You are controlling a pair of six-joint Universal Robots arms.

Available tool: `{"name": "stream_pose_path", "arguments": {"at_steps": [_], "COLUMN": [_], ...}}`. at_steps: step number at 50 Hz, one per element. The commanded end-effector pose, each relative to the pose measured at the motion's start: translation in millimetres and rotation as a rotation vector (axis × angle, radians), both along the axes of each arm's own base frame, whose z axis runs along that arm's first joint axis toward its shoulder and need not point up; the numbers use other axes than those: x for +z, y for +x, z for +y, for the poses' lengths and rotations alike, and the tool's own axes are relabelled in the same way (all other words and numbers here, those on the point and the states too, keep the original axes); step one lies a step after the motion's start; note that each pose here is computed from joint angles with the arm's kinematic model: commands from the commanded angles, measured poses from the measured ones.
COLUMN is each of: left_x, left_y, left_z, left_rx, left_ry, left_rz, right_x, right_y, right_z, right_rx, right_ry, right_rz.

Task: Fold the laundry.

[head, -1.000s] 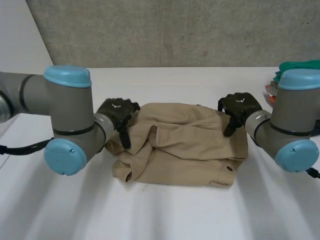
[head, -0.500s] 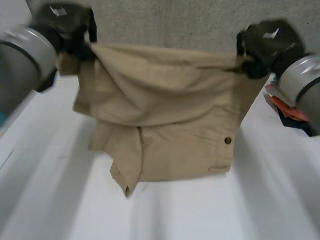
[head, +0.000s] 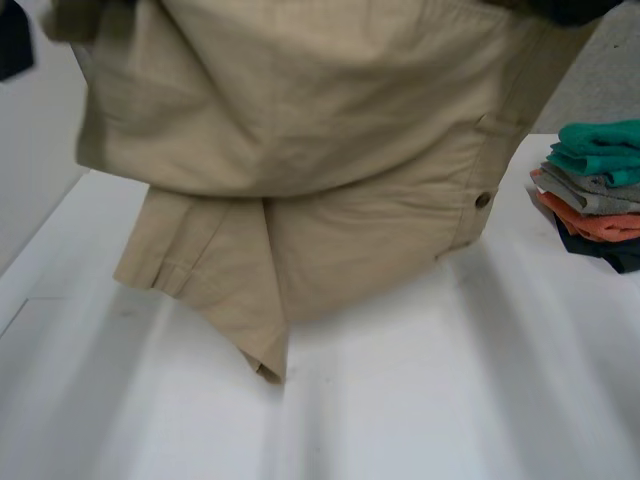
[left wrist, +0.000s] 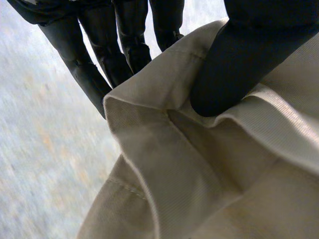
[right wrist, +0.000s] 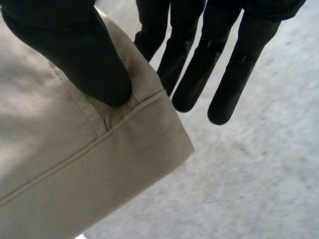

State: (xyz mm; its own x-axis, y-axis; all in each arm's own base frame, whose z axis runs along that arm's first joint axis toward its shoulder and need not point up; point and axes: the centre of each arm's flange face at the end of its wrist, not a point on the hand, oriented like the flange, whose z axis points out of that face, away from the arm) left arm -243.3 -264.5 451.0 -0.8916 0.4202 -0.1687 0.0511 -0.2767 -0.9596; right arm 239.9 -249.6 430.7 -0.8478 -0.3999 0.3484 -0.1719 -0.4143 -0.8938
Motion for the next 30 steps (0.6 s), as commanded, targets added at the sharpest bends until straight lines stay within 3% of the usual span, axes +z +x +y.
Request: {"name": "stream_pose_path", "arguments": {"at_steps": [1,8,16,23,30], "left_x": [-95,-167,-171,-170,-151], "left_y": [-30,-47,-48,-55,-45], "left_z": [-93,-159,-202,-193,-175], "left_rx": [0.02,0.058,0.12,0.096,0.129], "left_ry": [0.197,0.17,-0.113,-0.078,-0.052], "left_rz": [-0.077,-0.128,-0.059,-0.049,-0.063], "right_x": [-56,-110,-178,-201,-189], "right_y": [36,76,124,133,112], "right_z": [-46,-100,-158,-164,-157], "right_rx": [-0.059,-0.129,-0.187,-0.21,-0.185], "right_ry": [0.119,0.083,-0.243,-0.305,-0.091], "right_rz": [0.057,0.019,-0.196,-0.128,-0.115]}}
